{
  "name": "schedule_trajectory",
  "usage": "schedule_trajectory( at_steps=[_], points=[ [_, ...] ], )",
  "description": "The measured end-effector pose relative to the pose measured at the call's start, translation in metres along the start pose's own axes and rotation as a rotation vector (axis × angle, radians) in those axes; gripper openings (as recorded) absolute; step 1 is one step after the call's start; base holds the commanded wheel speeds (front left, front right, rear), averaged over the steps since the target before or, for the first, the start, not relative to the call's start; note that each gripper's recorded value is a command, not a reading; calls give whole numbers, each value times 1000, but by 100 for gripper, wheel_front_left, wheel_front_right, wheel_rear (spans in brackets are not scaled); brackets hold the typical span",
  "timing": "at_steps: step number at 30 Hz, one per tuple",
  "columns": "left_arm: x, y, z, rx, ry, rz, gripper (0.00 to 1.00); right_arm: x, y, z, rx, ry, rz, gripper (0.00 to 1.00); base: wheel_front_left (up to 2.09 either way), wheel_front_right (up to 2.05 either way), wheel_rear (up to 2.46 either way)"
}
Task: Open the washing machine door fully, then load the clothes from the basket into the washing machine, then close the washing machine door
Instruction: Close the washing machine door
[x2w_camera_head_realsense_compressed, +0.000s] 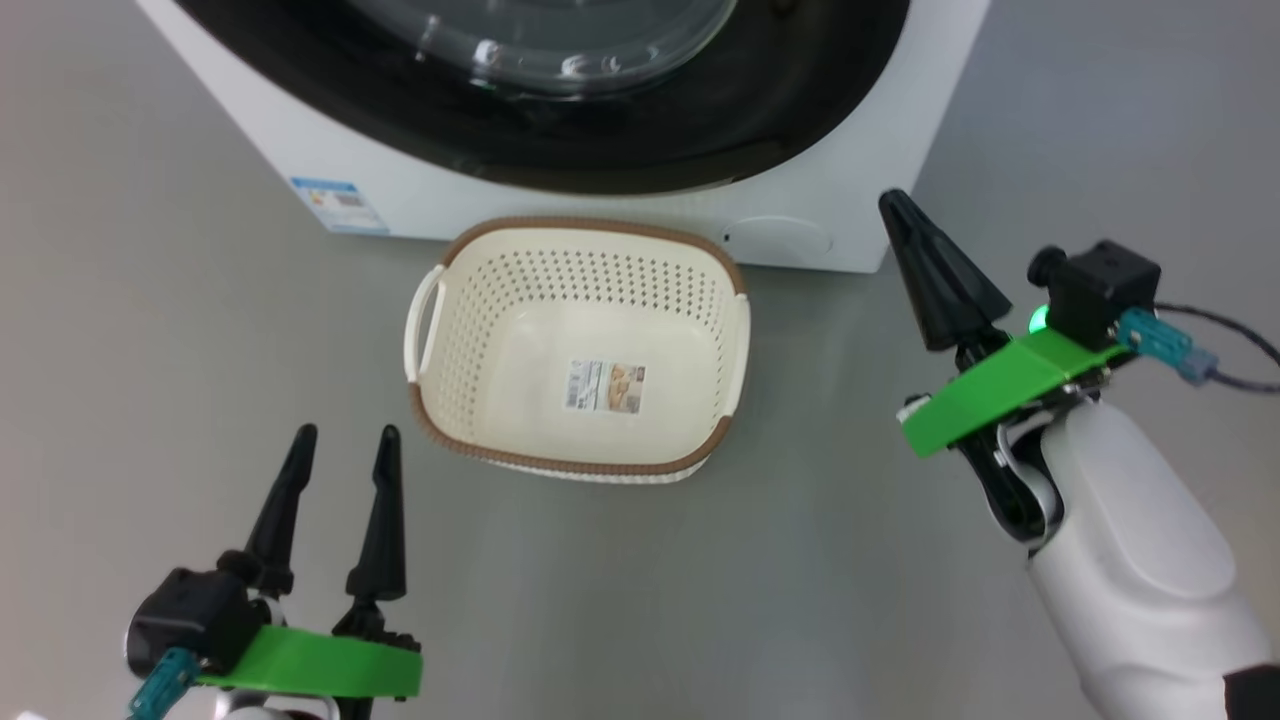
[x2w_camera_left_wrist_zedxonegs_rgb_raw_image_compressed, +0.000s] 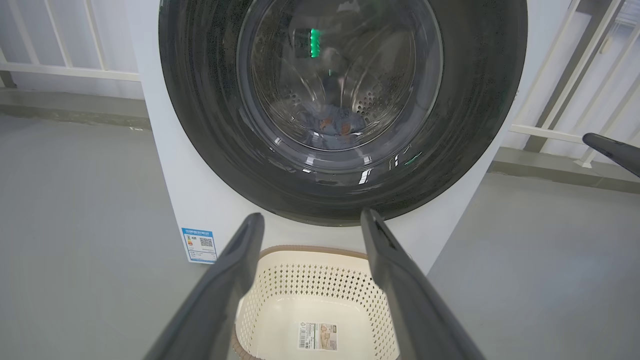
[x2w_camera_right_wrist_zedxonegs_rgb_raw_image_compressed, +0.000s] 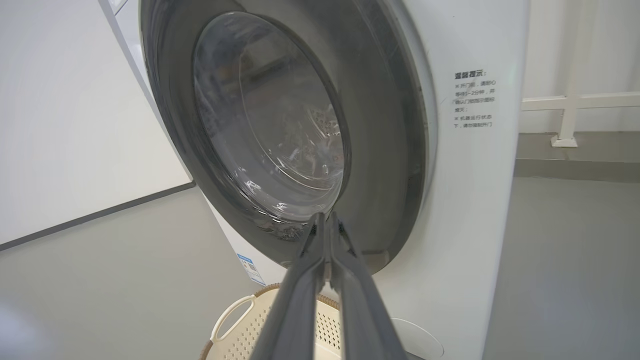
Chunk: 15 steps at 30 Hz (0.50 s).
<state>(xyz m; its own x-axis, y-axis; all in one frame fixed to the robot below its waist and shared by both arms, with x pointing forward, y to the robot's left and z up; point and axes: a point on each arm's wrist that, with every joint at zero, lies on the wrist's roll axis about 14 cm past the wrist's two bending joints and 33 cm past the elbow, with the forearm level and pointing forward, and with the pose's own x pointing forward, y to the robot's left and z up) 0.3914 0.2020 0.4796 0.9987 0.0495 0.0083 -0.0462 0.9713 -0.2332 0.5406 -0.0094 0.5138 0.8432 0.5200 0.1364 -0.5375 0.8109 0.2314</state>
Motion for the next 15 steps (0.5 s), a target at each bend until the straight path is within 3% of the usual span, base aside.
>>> schedule_trajectory(
  at_steps=[15],
  points=[
    [-21,-10,9,-2,-25,-28,100,-105,-27,24,20,-49,-222,100,0,0,0]
  ],
)
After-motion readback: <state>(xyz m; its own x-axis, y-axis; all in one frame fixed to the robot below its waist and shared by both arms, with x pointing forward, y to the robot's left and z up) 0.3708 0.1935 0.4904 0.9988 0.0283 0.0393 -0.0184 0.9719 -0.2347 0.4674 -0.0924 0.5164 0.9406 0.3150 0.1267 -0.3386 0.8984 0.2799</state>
